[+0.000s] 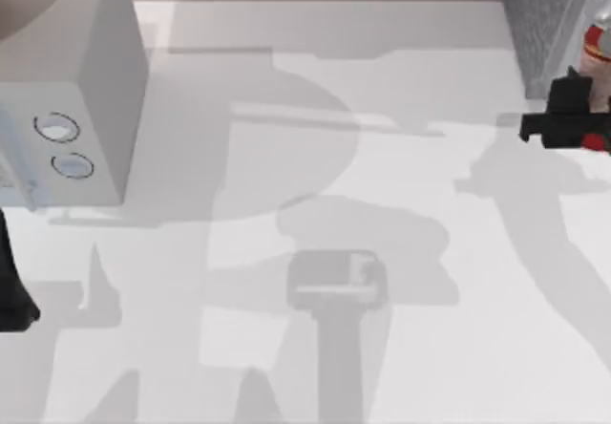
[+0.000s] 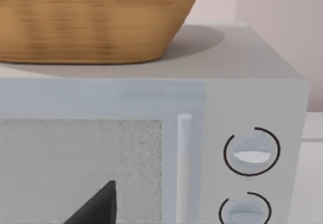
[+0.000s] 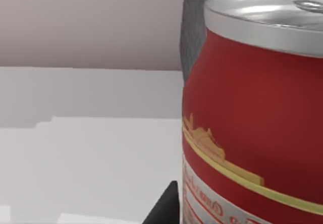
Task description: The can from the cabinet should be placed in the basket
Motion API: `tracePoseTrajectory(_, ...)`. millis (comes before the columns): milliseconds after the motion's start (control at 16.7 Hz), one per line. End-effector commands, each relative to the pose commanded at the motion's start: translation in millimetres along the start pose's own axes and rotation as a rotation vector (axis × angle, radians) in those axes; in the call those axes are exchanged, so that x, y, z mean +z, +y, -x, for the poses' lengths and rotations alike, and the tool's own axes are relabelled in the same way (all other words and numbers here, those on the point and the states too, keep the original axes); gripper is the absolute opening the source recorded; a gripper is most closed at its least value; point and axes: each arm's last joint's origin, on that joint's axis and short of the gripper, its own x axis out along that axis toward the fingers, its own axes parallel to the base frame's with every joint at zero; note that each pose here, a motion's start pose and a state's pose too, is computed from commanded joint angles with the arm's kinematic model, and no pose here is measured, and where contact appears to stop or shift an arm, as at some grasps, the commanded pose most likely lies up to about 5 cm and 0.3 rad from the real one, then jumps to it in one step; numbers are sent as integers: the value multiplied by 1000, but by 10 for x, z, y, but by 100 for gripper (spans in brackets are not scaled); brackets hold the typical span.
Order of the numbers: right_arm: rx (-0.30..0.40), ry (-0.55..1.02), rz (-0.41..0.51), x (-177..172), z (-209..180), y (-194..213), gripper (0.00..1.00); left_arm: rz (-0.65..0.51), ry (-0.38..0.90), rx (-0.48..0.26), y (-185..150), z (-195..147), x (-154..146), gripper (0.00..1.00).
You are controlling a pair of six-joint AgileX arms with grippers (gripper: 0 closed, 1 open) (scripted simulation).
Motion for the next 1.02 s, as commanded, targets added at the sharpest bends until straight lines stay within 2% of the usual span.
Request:
tracePoseTrajectory(300,-1,-8,30,-20,-428,417,0,0,0,0,0,0,0,100)
tracePoseTrajectory(660,-40,-10,72,-256,-904,881,0,0,0,0,0,0,0,100)
tracePoseTrajectory(1020,-24,-84,65,-437,-1199,1452,0,0,0,0,0,0,0,100)
